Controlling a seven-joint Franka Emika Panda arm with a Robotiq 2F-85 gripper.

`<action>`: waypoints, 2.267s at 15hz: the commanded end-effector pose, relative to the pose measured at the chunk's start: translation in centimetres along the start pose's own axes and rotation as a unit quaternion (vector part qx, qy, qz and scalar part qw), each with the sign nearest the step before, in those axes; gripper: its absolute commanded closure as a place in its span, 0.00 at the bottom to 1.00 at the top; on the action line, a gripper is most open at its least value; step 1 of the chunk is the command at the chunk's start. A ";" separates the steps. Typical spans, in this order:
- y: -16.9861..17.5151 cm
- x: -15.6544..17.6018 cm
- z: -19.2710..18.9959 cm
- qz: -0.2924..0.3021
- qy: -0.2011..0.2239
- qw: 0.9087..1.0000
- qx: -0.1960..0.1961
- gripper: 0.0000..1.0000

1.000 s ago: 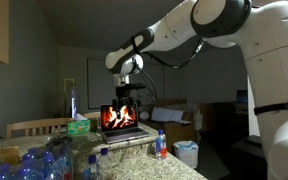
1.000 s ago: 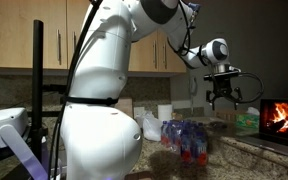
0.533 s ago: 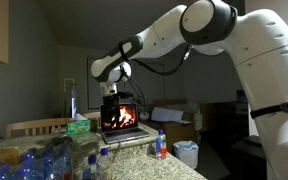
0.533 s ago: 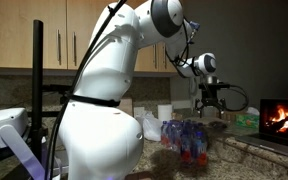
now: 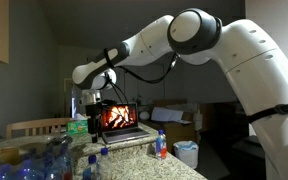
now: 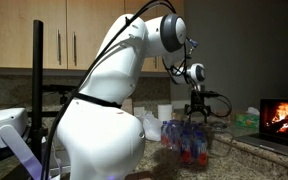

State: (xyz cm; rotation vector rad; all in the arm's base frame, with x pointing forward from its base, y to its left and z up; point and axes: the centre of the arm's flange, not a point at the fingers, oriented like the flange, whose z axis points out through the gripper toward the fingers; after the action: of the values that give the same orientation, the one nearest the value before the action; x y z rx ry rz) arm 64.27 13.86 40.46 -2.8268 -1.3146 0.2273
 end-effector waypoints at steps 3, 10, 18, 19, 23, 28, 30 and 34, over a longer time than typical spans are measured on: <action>1.2 -0.1 0.4 -0.092 -0.039 0.995 0.007 0.00; 2.4 -2.2 1.9 -0.200 -0.032 0.979 0.031 0.00; 1.6 -2.4 3.2 -0.231 -0.034 0.971 0.043 0.00; 1.4 -2.3 3.5 -0.230 -0.035 0.972 0.044 0.00; 1.0 -2.0 4.2 -0.231 -0.036 0.971 0.051 0.00; 1.0 -1.7 5.1 -0.224 -0.035 0.972 0.054 0.00; 1.1 -1.5 5.5 -0.221 -0.036 0.973 0.055 0.00; 1.2 -1.2 6.1 -0.216 -0.038 0.974 0.056 0.00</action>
State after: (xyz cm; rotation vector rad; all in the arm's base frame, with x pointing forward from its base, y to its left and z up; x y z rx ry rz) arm 63.81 11.89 34.82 -2.3752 -1.8332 0.4171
